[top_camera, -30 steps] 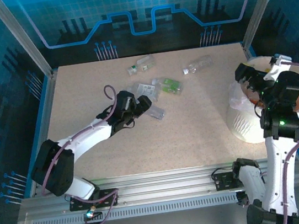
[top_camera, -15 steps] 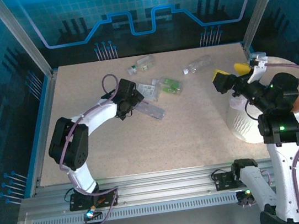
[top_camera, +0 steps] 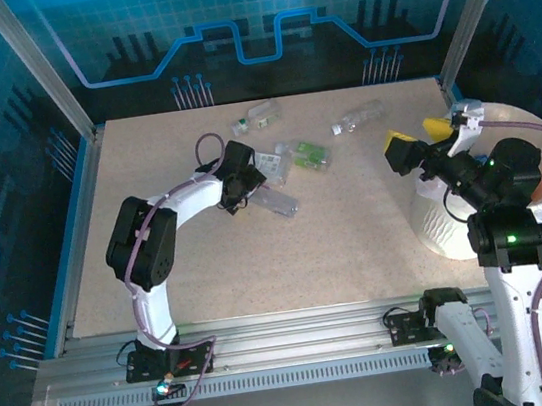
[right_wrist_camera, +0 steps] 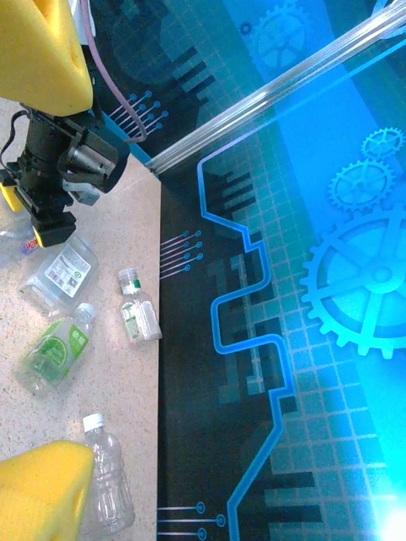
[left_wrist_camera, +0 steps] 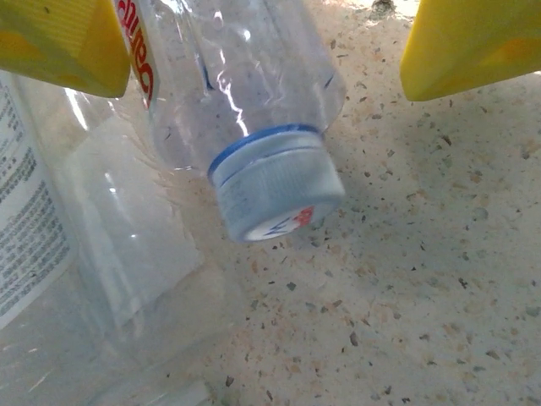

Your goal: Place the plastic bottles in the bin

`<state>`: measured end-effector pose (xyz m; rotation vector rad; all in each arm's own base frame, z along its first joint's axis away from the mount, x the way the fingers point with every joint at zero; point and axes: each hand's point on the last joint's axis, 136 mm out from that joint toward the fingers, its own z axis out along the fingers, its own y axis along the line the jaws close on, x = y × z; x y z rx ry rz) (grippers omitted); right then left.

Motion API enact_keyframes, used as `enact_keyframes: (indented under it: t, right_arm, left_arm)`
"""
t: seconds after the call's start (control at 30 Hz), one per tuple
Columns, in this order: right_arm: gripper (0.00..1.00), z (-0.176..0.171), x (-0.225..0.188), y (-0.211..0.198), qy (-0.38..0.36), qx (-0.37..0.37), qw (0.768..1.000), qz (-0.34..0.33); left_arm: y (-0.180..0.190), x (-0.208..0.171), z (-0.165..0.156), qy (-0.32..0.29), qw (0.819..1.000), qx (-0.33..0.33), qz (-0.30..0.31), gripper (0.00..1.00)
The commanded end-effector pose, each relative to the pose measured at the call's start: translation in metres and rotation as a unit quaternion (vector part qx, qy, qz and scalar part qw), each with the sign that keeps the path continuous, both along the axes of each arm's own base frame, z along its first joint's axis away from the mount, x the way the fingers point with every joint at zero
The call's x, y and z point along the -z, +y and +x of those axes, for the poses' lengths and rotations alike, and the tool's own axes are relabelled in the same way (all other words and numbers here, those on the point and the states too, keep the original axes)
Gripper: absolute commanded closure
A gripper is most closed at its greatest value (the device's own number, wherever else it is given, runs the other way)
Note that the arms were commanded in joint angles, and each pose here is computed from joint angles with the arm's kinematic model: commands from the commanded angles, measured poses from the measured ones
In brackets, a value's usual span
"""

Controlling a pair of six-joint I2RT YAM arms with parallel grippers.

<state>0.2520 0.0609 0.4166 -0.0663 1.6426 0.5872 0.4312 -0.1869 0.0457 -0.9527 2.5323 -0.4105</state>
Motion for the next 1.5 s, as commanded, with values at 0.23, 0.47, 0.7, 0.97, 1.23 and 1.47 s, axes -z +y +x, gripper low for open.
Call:
enact_keyframes:
  t: [0.23, 0.47, 0.7, 0.97, 1.23, 1.47]
  right_arm:
    - [0.00, 0.003, 0.001, 0.004, 0.000, -0.005, 1.000, 0.006]
    - [0.00, -0.002, -0.003, 0.017, -0.011, -0.045, 0.999, -0.001]
    - [0.00, -0.007, -0.001, 0.041, -0.016, -0.102, 0.994, -0.016]
    - [0.00, -0.011, 0.007, 0.072, -0.022, -0.162, 0.985, -0.046]
    - [0.00, -0.004, 0.020, 0.110, -0.003, -0.218, 0.973, -0.079]
    - [0.00, 0.026, 0.049, 0.142, 0.050, -0.207, 0.972, -0.095]
  left_arm:
    - [0.000, 0.036, -0.010, 0.040, 0.998, 0.033, 0.021, 0.23]
    - [-0.009, 0.042, -0.013, 0.045, 0.996, 0.071, 0.012, 0.35]
    - [-0.017, 0.027, -0.013, 0.004, 0.994, 0.105, -0.010, 0.44]
    - [-0.015, -0.012, -0.015, -0.095, 0.989, 0.107, -0.039, 0.50]
    - [-0.013, -0.078, -0.018, -0.215, 0.967, 0.126, -0.060, 0.51]
    - [-0.025, -0.157, -0.027, -0.315, 0.929, 0.182, -0.069, 0.56]
